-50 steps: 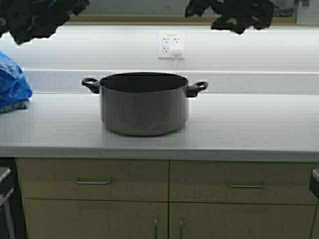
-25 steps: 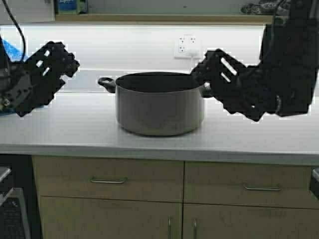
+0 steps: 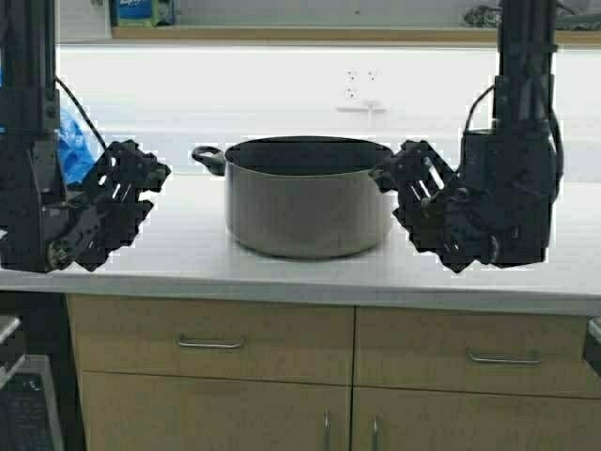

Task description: Open the cabinet, put the pot inside, then close it

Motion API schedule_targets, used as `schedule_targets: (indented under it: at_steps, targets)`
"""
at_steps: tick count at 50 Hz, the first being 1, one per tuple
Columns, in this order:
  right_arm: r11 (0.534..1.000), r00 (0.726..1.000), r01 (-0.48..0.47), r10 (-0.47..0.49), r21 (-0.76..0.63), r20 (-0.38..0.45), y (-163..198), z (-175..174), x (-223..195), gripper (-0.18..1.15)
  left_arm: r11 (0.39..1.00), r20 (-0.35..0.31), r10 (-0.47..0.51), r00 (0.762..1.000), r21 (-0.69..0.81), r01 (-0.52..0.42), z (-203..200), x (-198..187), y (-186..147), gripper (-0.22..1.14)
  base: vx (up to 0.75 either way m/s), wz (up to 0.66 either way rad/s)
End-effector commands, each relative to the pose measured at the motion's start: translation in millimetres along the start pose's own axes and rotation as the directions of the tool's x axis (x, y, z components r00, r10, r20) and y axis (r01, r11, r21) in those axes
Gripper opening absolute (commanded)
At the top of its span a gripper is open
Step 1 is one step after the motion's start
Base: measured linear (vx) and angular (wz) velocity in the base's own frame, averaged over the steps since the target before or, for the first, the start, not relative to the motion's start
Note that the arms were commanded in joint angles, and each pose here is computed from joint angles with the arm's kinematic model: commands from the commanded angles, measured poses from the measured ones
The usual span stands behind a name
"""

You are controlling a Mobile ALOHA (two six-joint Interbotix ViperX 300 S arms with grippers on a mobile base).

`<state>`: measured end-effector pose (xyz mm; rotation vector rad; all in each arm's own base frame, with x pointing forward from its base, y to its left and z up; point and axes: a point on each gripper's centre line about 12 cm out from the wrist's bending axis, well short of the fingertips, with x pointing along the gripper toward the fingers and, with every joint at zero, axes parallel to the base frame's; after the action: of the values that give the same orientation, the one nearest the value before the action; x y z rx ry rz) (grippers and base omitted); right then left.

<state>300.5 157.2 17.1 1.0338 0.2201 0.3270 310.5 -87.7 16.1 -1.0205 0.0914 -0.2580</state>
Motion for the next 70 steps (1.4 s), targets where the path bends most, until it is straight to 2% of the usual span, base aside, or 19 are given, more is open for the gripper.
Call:
schedule_targets:
  at_steps: [1, 19, 38, 49, 60, 70]
  targets:
    - [0.997, 0.998, -0.067, 0.068, 0.047, -0.009, -3.4, 3.5, 14.8, 0.94, 0.999, -0.008, -0.043, 0.999, -0.026, 0.043, 3.5, 12.0, 8.0, 0.88, 0.01, 0.02]
    - [0.997, 0.998, -0.05, 0.049, 0.051, 0.028, -22.2, -2.0, 28.7, 0.94, 0.996, 0.035, -0.087, 0.996, -0.025, 0.088, 7.0, 34.3, 12.7, 0.88, 0.04, 0.02]
    - [0.999, 0.99, -0.038, 0.033, 0.031, 0.14, -23.6, 14.9, -0.3, 0.94, 0.994, 0.0, -0.097, 0.995, -0.041, 0.097, 3.8, 31.5, 9.9, 0.88, 0.21, -0.02]
    - [0.999, 0.983, -0.024, 0.02, 0.02, 0.181, -26.1, 19.6, -3.0, 0.94, 0.994, -0.019, -0.102, 0.995, -0.046, 0.101, 1.0, 29.8, 10.0, 0.88, 0.21, 0.01]
    - [1.0, 0.96, -0.019, 0.013, 0.02, 0.281, -31.5, 27.6, 10.6, 0.94, 0.991, -0.006, -0.122, 0.992, -0.046, 0.122, 0.9, 46.4, 11.5, 0.88, 0.13, 0.0]
    - [0.997, 0.938, -0.05, 0.024, 0.067, 0.347, -49.4, 34.8, 33.0, 0.94, 0.987, 0.012, -0.146, 0.989, -0.06, 0.147, 1.6, 84.1, 15.6, 0.88, 0.04, 0.0]
